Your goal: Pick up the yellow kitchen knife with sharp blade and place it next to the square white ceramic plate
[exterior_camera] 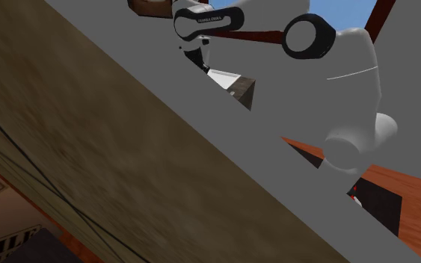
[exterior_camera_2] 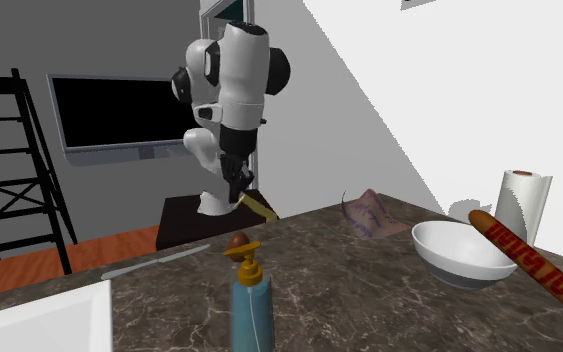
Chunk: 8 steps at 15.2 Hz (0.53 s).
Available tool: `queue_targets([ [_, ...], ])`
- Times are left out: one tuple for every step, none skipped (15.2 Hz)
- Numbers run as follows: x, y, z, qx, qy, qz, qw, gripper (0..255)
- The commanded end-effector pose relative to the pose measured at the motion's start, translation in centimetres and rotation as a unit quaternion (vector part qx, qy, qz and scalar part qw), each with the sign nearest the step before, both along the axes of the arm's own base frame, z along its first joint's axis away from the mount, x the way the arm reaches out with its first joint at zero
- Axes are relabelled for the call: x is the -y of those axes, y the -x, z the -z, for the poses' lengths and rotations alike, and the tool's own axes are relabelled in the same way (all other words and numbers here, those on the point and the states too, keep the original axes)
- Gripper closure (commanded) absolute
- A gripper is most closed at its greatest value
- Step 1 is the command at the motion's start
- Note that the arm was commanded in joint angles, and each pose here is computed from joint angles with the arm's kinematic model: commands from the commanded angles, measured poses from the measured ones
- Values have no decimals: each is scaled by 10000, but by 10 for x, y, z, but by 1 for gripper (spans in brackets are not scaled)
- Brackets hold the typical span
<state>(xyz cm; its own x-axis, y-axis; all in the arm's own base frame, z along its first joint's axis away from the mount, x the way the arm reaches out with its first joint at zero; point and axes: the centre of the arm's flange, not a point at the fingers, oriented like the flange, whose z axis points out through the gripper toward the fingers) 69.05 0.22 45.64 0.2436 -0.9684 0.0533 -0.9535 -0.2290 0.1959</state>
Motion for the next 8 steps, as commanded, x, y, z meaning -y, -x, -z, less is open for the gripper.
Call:
queue_targets([
  [27, -5, 0, 0, 0, -5, 10000, 255],
  [40, -7, 0, 0, 0, -5, 10000, 255],
  [53, -9, 0, 0, 0, -5, 10000, 255],
  [66, -11, 0, 0, 0, -5, 10000, 255],
  [79, -13, 0, 0, 0, -5, 10000, 255],
  [92, -15, -1, 0, 0, -5, 10000, 255],
  [100, -17, -1, 0, 0, -5, 10000, 255],
  [100, -17, 5, 0, 0, -5, 10000, 255],
])
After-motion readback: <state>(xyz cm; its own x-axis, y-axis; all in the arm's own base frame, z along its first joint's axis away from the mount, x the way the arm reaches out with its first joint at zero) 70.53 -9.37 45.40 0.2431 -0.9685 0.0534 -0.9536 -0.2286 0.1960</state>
